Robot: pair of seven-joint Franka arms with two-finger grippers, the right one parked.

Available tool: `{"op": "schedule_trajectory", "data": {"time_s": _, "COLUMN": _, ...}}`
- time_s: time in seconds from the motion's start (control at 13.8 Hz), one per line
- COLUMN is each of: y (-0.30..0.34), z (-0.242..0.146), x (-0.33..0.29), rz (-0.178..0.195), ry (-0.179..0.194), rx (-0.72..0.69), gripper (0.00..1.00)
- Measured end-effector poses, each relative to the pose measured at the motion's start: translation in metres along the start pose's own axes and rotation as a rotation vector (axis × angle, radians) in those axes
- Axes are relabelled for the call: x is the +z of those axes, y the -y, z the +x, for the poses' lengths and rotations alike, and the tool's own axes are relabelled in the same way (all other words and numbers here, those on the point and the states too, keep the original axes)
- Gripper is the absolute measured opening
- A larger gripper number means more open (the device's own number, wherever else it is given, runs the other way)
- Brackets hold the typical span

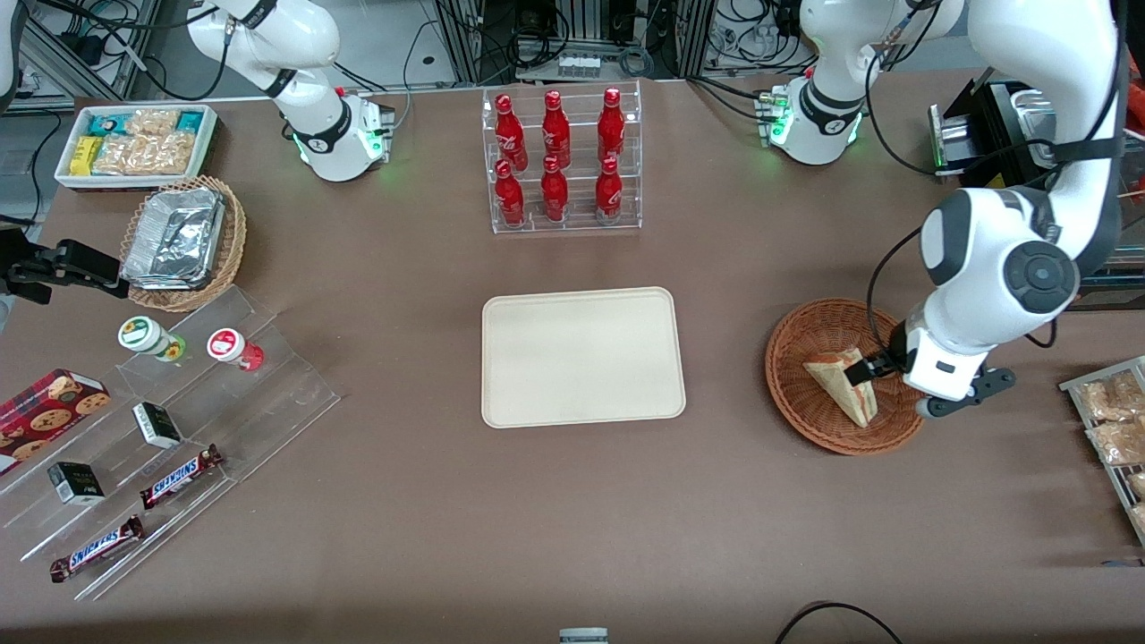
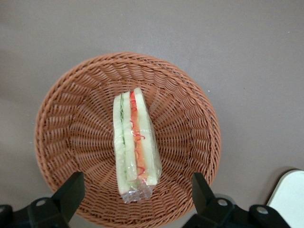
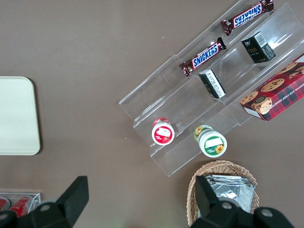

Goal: Place sandwich from basket to tray
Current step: 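Lower the left gripper and close it on the wrapped sandwich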

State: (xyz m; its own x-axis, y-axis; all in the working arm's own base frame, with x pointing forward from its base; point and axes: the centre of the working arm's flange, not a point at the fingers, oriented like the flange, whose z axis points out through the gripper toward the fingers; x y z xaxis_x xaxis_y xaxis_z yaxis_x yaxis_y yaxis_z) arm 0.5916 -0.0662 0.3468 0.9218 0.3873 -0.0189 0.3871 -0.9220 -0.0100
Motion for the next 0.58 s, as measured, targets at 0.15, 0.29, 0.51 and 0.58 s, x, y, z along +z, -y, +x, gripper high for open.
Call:
{"op": "schedule_trajectory", "data": {"time_s": 0.15, "y": 0.000, "z": -0.009, "x": 0.018, "rz": -0.003, "ry": -0.013, "rx": -0.021, "gripper": 1.00}}
{"op": "schedule_trajectory", "data": {"time_s": 0.29, "y": 0.004, "z": -0.017, "x": 0.036, "rz": -0.001, "ry": -0.032, "rx": -0.036, "gripper": 1.00}}
{"op": "schedule_trajectory", "data": {"time_s": 0.51, "y": 0.010, "z": -0.030, "x": 0.061, "rz": -0.001, "ry": -0.039, "rx": -0.043, "gripper": 1.00}}
{"op": "schedule_trajectory", "data": {"time_s": 0.58, "y": 0.012, "z": -0.032, "x": 0.068, "rz": 0.000, "ry": -0.037, "rx": -0.045, "gripper": 1.00}}
